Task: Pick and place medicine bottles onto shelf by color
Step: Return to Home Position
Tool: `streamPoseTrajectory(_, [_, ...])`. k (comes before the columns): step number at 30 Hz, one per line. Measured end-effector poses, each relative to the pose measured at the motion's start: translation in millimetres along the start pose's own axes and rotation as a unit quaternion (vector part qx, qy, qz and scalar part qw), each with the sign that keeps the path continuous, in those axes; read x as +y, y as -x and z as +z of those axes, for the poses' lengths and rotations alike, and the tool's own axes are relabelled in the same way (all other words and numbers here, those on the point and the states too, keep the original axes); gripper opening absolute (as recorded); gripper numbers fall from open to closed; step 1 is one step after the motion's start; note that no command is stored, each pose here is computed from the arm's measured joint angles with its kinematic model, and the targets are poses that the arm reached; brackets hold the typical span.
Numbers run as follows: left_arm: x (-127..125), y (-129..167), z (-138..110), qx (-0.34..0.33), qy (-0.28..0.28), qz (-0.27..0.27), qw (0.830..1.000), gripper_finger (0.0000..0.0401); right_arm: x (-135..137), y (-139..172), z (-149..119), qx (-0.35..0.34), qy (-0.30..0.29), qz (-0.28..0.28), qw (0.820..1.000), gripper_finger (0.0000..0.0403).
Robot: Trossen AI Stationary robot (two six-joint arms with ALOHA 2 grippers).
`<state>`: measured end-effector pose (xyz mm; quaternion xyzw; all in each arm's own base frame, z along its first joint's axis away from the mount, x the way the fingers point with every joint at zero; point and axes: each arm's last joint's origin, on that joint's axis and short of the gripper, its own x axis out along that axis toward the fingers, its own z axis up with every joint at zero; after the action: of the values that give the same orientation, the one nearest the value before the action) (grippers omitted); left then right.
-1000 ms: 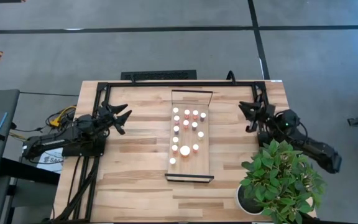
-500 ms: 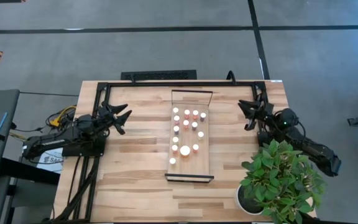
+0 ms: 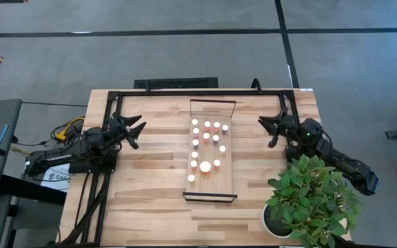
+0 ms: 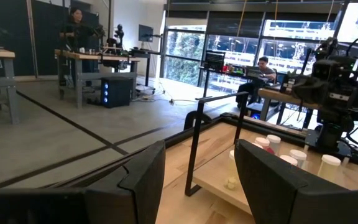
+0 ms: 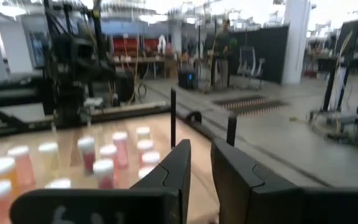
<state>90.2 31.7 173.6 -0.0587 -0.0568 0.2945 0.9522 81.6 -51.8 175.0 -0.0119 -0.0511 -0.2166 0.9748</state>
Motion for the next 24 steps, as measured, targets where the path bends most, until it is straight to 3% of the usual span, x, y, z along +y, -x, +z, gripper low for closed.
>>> streamPoseTrajectory(24, [0.0,0.0,0.0,0.0,0.001,0.0,1.0,0.0183,-0.2,-0.2,-5.4,0.028,-0.005,-0.002,1.0,0.0086])
